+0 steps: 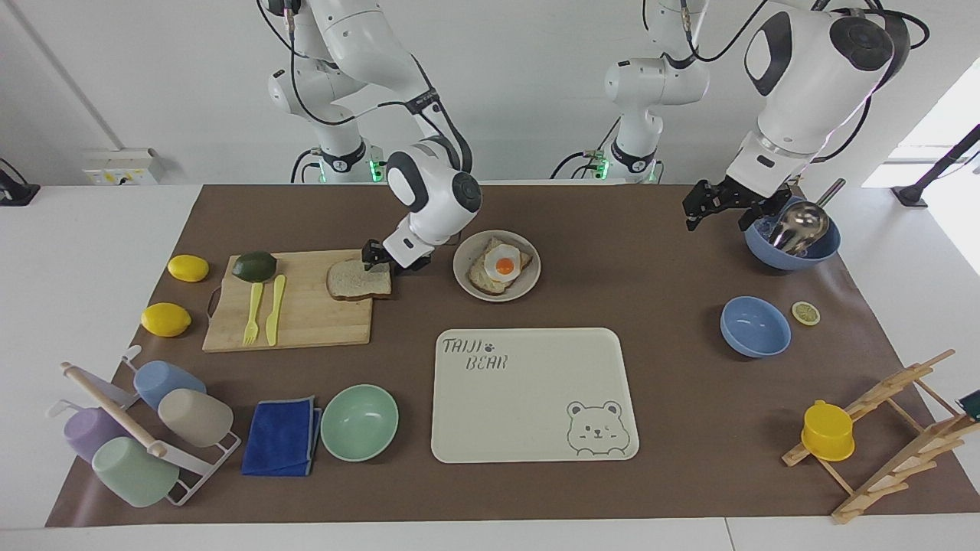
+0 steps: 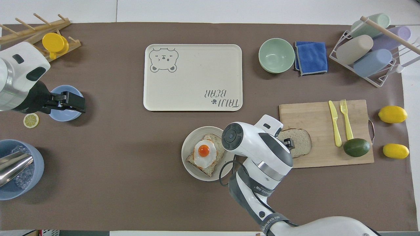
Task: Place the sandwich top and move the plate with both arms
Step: 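Grasp the bread slice on the cutting board with the right gripper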
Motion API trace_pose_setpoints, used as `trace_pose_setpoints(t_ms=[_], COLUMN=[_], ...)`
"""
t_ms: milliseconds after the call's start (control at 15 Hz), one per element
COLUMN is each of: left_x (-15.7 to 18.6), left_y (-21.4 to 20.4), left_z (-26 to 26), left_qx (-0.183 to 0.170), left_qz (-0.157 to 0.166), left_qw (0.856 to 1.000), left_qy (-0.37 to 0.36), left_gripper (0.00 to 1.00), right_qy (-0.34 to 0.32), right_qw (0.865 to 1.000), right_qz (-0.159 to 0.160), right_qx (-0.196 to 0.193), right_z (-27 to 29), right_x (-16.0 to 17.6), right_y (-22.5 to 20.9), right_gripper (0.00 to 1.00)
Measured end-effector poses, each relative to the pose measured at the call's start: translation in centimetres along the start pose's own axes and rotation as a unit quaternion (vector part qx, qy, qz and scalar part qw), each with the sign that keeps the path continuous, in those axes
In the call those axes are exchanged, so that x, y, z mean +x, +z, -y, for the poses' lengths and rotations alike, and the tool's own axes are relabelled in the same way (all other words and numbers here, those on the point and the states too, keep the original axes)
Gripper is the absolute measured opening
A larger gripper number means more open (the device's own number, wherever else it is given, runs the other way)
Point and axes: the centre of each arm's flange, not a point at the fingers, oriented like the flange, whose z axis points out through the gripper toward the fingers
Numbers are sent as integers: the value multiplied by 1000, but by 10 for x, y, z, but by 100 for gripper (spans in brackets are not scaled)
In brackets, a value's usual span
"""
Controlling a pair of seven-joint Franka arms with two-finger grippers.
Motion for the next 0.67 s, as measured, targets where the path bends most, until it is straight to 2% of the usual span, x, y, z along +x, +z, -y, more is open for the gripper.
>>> trace_pose_setpoints(t_ms=[267,333,400,533,600,667], left_x=[0,0,0,0,0,0], left_y=[0,0,0,0,0,0], left_z=[0,0,0,0,0,0], left_qx=[0,0,0,0,0,0], left_qz=[0,0,0,0,0,0], left_qw=[1000,1000,1000,1000,1000,1000], left_qy=[0,0,0,0,0,0], left_gripper=[100,100,100,100,100,100], right_qy=[2,3,3,12,16,18], right_qw=[1000,1000,1000,1000,1000,1000], right_qz=[0,0,0,0,0,-1], right_qx=[-3,-2,-2,-3,-2,-2], right_z=[-2,-2,-2,-2,-1,-1], right_x=[-3,-4,-4,-4,-4,-4], right_y=[2,1,1,2,2,2], right_gripper=[73,67,67,52,52,47])
